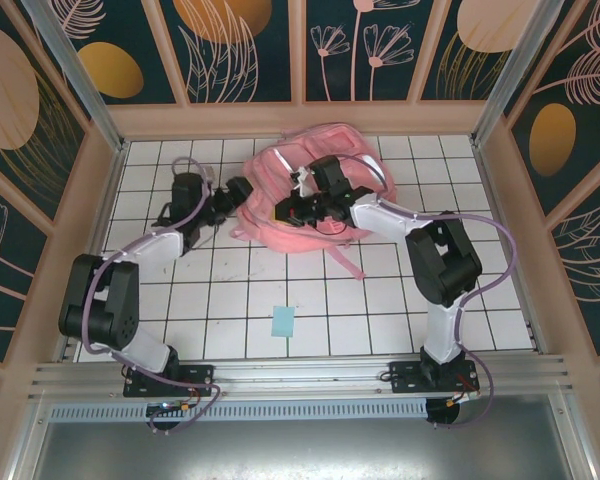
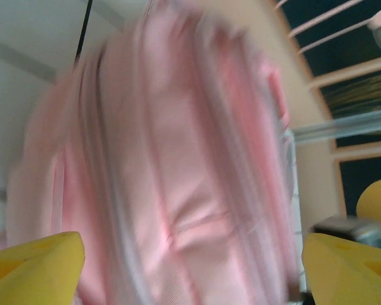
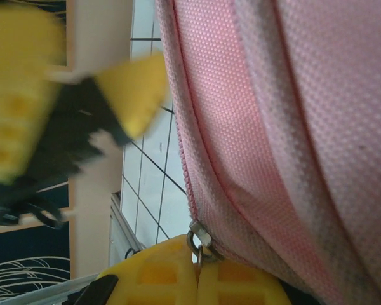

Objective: Pack books, pencil case, and school supplies into a backpack

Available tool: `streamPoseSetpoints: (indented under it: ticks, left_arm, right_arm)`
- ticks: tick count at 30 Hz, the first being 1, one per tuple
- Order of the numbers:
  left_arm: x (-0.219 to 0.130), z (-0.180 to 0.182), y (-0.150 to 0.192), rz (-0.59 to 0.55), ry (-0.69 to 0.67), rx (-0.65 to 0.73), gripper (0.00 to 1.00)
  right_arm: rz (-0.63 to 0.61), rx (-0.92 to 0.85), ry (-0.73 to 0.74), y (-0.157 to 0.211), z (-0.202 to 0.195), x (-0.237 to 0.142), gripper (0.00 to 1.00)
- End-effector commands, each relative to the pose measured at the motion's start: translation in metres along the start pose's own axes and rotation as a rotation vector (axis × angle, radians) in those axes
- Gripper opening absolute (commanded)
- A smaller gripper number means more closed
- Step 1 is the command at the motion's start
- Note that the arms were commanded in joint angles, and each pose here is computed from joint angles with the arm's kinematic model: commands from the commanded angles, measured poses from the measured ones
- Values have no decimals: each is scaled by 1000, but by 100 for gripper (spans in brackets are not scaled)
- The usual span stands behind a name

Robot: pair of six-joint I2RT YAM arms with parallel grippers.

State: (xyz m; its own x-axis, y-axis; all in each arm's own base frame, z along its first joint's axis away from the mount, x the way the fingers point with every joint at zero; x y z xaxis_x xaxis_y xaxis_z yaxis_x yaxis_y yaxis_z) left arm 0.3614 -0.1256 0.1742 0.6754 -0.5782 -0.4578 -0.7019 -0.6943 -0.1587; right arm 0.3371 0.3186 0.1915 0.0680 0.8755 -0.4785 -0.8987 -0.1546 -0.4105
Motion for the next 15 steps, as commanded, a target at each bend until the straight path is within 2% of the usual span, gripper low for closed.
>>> streamPoseSetpoints:
  ticks: [1, 4, 5, 6, 9, 12, 15]
  left_arm:
    - [17, -14, 28, 89, 79, -28, 98]
    - [36, -12, 43, 133, 84, -45, 98]
    - [38, -12, 42, 125, 104, -59, 91]
    - [46, -3, 42, 120, 91, -76, 80]
    - [54, -5, 35, 78, 115, -62, 2]
    - [56, -14, 29, 63, 123, -36, 0]
    - [47, -23, 21, 19, 104, 11, 0]
  right_arm:
    - [13, -181, -165, -6, 47, 4, 0]
    - [55, -193, -179, 6, 52, 5, 0]
    - [79, -193, -188, 13, 54, 6, 0]
    - [106, -194, -190, 20, 55, 8, 0]
    - [214, -187, -131, 46, 50, 11, 0]
    - [327, -163, 50, 76, 23, 4, 0]
    - [428, -115, 401, 95, -28, -18, 0]
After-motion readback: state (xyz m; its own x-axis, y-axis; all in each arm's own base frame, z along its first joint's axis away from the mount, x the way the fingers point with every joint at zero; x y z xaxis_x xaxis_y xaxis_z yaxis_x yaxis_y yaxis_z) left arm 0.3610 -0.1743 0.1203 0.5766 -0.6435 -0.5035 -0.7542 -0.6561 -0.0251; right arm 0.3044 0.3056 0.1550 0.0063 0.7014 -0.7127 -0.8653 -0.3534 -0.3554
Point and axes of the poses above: each hand's point on the last joint's axis, 136 mm out from that joint toward the fingers, its own x axis out along the fingers, its own z axis along the line the jaws close on, y = z × x, the point moved 8 cm from there along -x, back along the fingers, and after that the axes turned 12 degrees about -x, right-handed, at the moved point
